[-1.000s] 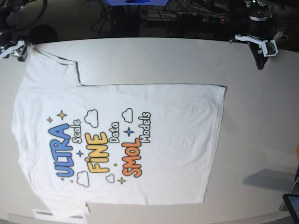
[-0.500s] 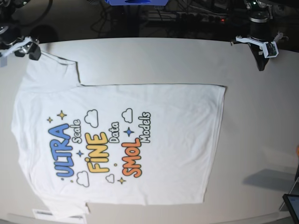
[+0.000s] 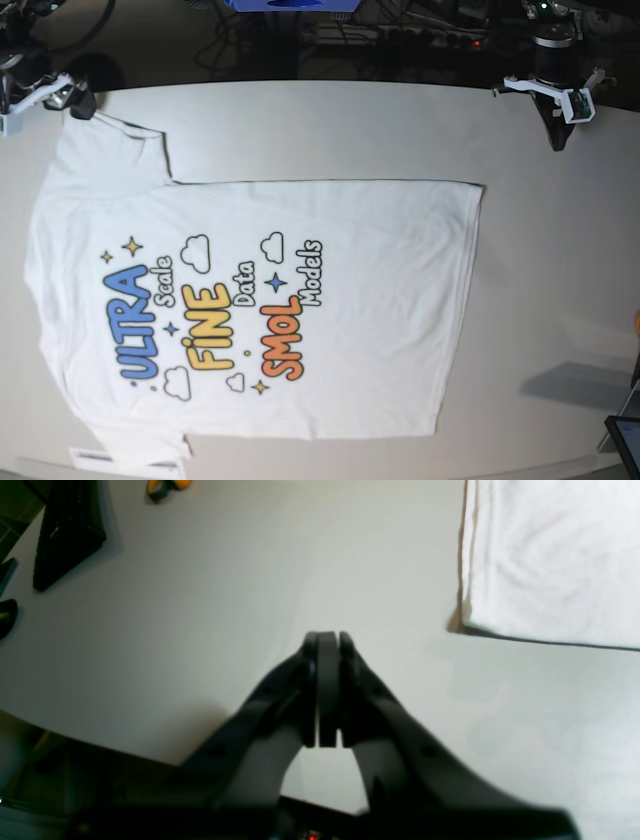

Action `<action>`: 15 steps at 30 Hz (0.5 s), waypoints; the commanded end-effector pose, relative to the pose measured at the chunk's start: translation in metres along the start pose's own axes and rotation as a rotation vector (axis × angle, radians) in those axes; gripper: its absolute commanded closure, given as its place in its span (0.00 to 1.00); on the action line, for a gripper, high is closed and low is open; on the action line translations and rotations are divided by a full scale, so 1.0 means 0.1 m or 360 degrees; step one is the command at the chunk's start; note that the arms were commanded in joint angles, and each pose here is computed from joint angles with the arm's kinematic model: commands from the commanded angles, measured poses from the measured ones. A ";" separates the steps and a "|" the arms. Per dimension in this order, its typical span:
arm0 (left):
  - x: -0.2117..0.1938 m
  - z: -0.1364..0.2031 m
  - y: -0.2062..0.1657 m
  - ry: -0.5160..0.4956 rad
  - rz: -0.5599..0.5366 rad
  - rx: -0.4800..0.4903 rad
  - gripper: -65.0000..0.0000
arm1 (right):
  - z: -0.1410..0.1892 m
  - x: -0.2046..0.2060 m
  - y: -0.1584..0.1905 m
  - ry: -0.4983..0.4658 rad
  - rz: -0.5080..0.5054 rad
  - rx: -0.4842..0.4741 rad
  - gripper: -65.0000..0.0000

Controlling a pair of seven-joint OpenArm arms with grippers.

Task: Fold the T-shirt properly
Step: 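Move both grippers out toward the shirt's shoulder corners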

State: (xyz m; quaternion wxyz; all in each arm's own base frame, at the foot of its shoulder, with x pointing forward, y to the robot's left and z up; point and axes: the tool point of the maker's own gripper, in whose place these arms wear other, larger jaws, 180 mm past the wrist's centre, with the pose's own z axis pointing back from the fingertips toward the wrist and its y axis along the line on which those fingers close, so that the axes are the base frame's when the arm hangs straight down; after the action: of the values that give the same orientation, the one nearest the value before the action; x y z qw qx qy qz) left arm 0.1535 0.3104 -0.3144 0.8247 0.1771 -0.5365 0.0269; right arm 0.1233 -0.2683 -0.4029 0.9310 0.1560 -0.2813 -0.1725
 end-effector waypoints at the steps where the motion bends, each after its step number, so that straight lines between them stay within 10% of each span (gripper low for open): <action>1: 0.10 0.01 0.03 -0.0060 -0.0015 0.0005 1.00 | 0.00 0.04 0.03 0.0006 0.0045 0.0009 0.39; 15: 0.11 0.01 0.06 -0.0059 -0.0035 0.0003 1.00 | -0.15 0.22 0.22 -0.0039 0.0110 0.0094 0.39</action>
State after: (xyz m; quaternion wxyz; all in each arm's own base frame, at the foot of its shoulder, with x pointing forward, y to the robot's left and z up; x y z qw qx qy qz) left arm 0.1537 0.3132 -0.3126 0.8245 0.1804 -0.5360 0.0210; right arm 0.1518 -0.2489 -0.4012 0.9296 0.1793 -0.2915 -0.1370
